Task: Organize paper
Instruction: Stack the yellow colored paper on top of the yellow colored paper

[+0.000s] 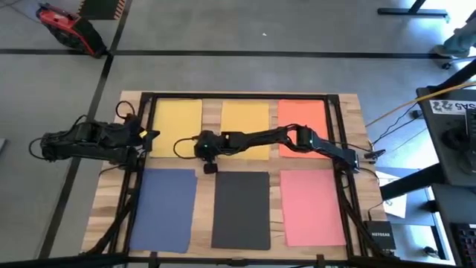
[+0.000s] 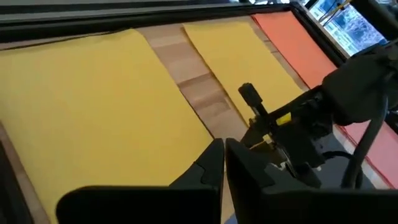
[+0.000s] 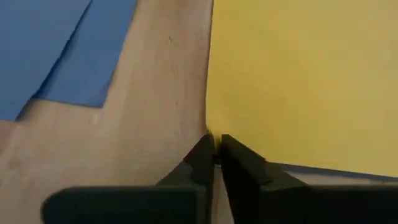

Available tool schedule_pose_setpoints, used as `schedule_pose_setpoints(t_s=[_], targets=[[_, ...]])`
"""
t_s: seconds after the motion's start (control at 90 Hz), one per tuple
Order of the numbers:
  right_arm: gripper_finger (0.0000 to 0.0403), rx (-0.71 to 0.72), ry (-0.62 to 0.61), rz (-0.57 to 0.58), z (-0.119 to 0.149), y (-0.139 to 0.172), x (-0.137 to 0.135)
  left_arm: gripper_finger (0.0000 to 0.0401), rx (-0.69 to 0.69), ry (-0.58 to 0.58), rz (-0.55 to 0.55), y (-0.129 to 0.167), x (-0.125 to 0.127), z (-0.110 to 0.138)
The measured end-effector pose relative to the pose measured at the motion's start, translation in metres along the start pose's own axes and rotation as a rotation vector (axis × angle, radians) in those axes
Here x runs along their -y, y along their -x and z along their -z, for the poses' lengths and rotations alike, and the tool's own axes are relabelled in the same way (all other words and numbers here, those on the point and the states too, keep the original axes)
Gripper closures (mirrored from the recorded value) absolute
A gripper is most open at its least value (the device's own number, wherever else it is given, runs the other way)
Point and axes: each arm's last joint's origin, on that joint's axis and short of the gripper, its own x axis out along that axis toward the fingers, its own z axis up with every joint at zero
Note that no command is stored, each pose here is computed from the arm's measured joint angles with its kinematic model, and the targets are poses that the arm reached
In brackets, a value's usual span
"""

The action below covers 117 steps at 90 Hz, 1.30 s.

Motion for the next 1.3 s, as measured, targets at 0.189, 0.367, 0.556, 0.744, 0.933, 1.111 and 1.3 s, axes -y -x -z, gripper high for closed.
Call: schedule_pose_setpoints(t_s=[0.189, 0.367, 0.556, 0.744, 0.933, 1.111, 1.3], targets=[[0.0398, 0.021, -0.002, 0.009, -0.022, 0.015, 0.008, 0.0401, 0.000, 0.002, 0.001, 0.000, 0.000, 0.000], [0.0398, 0.014, -0.025, 0.024, -0.045, 0.038, 0.022, 0.0401, 0.002, 0.016, 0.003, 0.000, 0.000, 0.000], [0.0402, -0.126, -0.089, 0.024, -0.048, 0.072, 0.046, 0.0401, 0.002, 0.045, 0.004, 0.000, 0.000, 0.000], [0.0402, -0.334, -0.175, 0.000, -0.034, 0.112, 0.058, 0.0401, 0.002, 0.069, 0.003, 0.000, 0.000, 0.000], [0.0403, -0.497, -0.270, -0.003, -0.026, 0.139, 0.055, 0.0401, 0.002, 0.068, 0.003, 0.000, 0.000, 0.000], [0.0403, -0.620, -0.444, 0.022, -0.020, 0.155, 0.049, 0.0401, 0.002, 0.069, 0.003, 0.000, 0.000, 0.000], [0.0403, -0.708, -0.548, 0.099, -0.016, 0.164, 0.045, 0.0401, 0.002, 0.067, 0.003, 0.000, 0.000, 0.000]])
